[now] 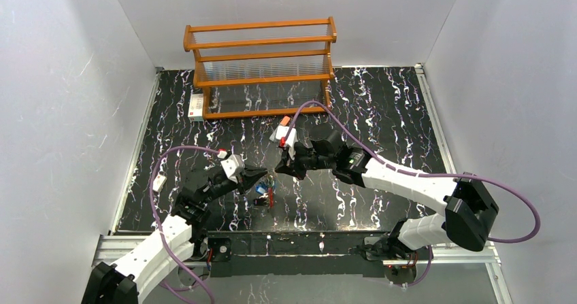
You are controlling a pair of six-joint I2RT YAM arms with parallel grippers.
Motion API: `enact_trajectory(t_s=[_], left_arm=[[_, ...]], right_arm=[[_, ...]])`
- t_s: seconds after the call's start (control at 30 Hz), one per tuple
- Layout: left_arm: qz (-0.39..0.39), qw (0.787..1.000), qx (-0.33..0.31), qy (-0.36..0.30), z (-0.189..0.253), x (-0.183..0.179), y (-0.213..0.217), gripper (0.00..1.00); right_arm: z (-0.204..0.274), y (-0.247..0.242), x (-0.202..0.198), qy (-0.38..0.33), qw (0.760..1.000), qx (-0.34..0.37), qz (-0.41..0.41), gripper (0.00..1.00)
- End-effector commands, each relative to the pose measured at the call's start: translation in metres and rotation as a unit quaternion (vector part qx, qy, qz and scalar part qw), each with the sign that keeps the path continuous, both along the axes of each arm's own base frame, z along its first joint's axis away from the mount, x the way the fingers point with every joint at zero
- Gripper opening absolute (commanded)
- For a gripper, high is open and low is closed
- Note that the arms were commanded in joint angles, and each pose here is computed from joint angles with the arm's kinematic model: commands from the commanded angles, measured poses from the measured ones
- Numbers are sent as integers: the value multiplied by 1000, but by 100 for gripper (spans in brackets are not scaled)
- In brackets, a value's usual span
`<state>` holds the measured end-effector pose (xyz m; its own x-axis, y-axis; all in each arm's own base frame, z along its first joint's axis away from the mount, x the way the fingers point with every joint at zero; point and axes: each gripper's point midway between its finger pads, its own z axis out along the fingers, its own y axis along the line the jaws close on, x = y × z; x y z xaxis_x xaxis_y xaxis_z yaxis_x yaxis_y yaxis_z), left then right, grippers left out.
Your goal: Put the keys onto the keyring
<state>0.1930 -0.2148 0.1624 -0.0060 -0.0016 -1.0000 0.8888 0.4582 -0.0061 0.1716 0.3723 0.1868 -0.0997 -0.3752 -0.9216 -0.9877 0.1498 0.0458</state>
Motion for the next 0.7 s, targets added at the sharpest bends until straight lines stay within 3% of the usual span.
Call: enact_trajectory(t_s=[0.0, 0.67], left_arm=[[5, 999, -25, -41, 32, 3, -1, 0], [-2, 999, -24, -45, 32, 0, -1, 0]], right_arm=[[15, 8, -2, -3, 1000, 17, 13, 1], [24, 18, 0, -1, 999, 31, 22, 1]])
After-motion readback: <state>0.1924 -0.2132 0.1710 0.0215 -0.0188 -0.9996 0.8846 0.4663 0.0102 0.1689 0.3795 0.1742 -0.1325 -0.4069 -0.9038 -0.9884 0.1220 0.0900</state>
